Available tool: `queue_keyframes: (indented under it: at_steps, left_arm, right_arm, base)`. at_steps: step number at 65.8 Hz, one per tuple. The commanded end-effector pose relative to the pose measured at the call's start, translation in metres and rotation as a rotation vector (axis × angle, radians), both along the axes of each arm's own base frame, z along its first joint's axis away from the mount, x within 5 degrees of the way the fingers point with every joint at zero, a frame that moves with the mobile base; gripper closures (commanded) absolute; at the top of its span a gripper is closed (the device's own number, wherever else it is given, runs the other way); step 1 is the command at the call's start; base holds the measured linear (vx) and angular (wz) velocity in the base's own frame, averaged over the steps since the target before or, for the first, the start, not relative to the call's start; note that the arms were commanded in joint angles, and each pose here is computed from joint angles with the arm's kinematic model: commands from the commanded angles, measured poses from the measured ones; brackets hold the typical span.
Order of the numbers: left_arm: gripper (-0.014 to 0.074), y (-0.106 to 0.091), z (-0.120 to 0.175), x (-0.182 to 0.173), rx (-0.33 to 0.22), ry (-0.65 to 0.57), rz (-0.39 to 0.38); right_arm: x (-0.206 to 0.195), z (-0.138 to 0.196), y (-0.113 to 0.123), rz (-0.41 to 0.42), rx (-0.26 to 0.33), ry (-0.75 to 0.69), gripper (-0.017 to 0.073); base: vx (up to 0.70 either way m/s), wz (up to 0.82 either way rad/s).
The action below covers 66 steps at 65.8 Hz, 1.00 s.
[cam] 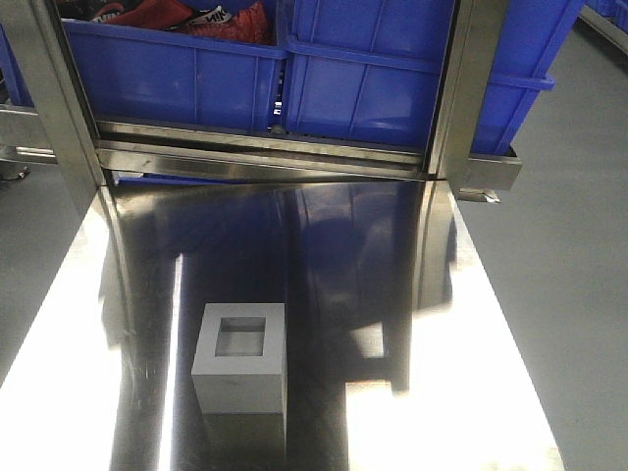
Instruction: Sort gray base to blue bin
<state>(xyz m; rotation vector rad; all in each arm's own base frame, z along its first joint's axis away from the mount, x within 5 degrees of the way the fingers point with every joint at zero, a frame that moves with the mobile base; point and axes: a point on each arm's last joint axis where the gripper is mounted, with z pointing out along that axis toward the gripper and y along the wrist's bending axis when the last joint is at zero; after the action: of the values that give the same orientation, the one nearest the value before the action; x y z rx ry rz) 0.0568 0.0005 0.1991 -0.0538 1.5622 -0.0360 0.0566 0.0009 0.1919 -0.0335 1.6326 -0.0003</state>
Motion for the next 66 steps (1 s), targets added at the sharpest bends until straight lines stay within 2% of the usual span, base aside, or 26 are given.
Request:
queue_keyframes:
  at_steps: [1, 66]
  left_arm:
    - [0.0599, 0.0005, -0.0022, -0.0003, -0.008, -0.063, 0.005]
    - [0.0599, 0.0005, -0.0022, -0.0003, -0.008, -0.063, 0.005]
  right_arm:
    - [-0.0001, 0.0022, 0.0002, 0.002, -0.011, -0.071, 0.0568]
    - [-0.0001, 0.0022, 0.0002, 0.002, -0.011, -0.071, 0.0568]
  base:
    - [0.00, 0.00]
    - [0.00, 0.00]
